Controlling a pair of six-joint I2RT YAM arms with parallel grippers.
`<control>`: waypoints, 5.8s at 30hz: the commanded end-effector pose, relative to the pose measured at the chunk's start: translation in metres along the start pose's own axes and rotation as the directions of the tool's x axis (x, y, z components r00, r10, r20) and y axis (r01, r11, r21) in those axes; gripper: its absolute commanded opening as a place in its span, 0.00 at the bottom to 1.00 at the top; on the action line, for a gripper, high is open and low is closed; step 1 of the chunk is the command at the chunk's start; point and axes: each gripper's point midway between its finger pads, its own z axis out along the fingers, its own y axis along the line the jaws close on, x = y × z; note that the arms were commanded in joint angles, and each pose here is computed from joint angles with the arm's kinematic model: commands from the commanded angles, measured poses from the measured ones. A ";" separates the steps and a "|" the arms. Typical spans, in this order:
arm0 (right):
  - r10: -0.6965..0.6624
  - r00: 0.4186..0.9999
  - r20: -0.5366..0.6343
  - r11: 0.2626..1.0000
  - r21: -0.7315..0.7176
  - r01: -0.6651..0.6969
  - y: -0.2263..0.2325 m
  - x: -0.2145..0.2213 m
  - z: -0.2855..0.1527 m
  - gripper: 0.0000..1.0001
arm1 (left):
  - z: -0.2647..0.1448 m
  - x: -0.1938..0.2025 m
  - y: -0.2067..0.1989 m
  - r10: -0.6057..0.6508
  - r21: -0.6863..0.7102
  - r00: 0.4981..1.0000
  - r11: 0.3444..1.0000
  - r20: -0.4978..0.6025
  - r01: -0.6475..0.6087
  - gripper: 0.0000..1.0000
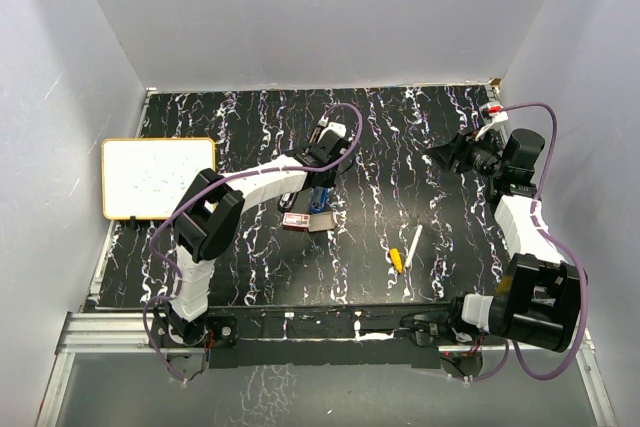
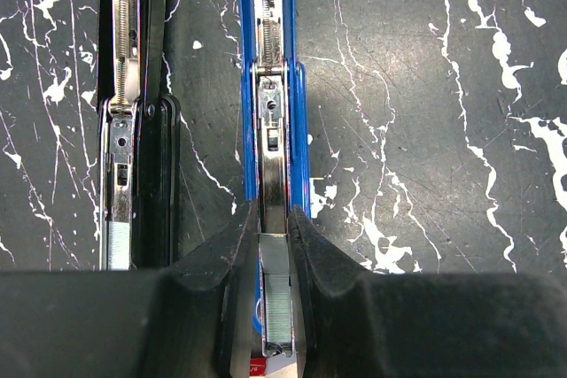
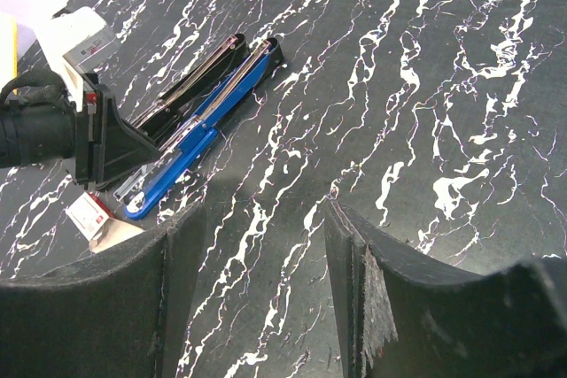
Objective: Load the staples into the stapler
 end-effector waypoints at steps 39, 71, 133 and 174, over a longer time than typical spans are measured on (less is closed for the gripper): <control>-0.056 0.997 0.058 0.998 -0.018 0.057 0.004 -0.017 -0.005 0.58 | -0.004 0.008 0.000 0.047 0.011 0.999 0.999 -0.015 -0.047 0.16; -0.114 0.993 0.038 0.993 -0.024 0.114 0.007 -0.031 0.001 0.61 | -0.076 -0.060 0.010 0.091 0.169 0.979 0.978 0.180 -0.122 0.59; -0.191 0.959 -0.209 0.924 -0.369 0.104 0.097 0.030 0.151 0.99 | -0.003 0.028 0.077 0.206 0.344 0.979 0.919 0.000 -0.193 0.36; -0.047 0.893 -0.448 0.926 -0.355 -0.130 0.145 0.139 0.309 0.91 | -0.053 0.093 0.123 0.231 0.292 0.972 0.928 0.036 -0.232 0.00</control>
